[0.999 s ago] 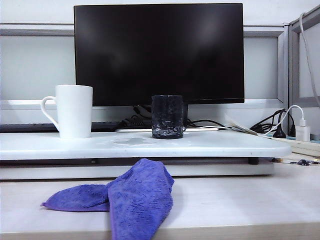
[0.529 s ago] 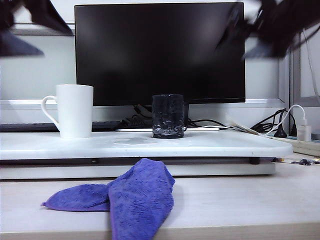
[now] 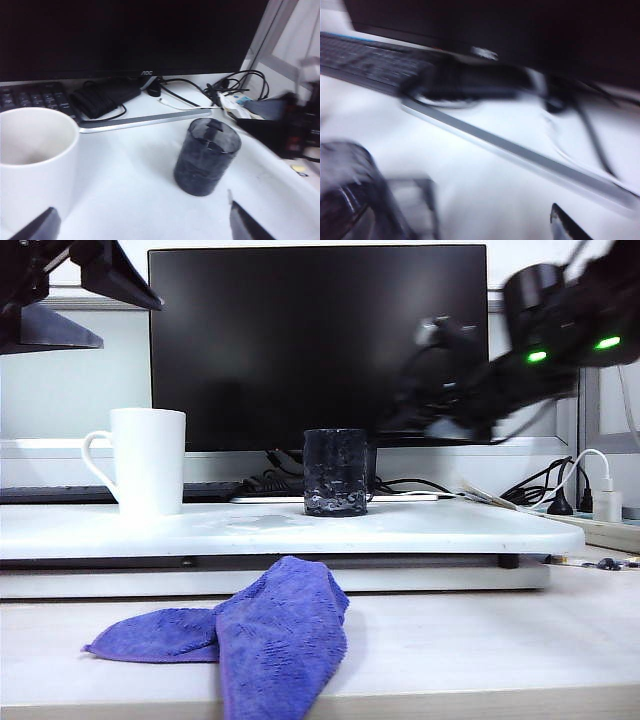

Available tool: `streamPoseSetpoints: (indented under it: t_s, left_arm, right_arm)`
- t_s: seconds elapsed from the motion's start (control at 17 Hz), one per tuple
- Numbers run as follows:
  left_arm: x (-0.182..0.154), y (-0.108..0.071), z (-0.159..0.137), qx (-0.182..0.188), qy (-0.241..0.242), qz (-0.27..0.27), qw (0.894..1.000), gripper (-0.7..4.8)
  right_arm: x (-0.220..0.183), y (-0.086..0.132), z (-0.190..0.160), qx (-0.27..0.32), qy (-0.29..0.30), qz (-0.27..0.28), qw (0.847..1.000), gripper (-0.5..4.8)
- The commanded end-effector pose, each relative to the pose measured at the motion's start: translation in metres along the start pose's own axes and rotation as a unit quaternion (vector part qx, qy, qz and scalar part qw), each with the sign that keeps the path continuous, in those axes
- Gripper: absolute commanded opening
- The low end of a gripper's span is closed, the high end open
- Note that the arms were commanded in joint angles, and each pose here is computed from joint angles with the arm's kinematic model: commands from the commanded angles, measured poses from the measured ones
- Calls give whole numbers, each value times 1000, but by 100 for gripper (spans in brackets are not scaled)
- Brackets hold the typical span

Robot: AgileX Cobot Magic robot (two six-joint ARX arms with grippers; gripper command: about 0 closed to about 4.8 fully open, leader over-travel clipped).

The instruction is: Carefully pick up the black cup and pour some water from the black cup into the white cup.

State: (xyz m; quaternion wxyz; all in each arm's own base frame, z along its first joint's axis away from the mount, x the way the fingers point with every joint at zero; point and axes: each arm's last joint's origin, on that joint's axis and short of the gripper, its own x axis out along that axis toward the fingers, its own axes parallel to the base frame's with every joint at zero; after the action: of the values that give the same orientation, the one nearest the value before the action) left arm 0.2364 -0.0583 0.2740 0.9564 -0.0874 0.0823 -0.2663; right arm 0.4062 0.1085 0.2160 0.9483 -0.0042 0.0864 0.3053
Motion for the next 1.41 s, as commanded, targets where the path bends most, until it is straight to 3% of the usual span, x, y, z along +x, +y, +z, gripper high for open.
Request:
streamPoseSetpoints:
  t_s: [0.06, 0.29, 0.76, 1.0, 1.23, 1.35, 1.41]
  left_arm:
    - [0, -1, 4, 7, -12, 1, 1000, 479]
    - [0, -1, 3, 6, -11, 4, 1000, 479]
    - [0, -1, 2, 5, -4, 7, 1000, 479]
    - [0, 0, -2, -2, 15, 11, 1000, 479]
    - [0, 0, -4, -4, 22, 12, 1000, 479]
    - [-1, 0, -4, -4, 22, 12, 1000, 479]
    - [0, 0, -4, -4, 22, 12, 1000, 479]
  right_arm:
    - [9, 4, -1, -10, 7, 13, 1000, 453]
    - [12, 5, -14, -64, 49, 13, 997, 453]
    - [31, 7, -35, -78, 17, -1, 997, 447]
    - [35, 12, -32, -77, -20, 2, 997, 295]
    - [37, 14, -36, -61, -17, 5, 998, 274]
    - [39, 13, -40, -39, -16, 3, 999, 220]
    - [39, 13, -41, -38, -17, 3, 999, 149]
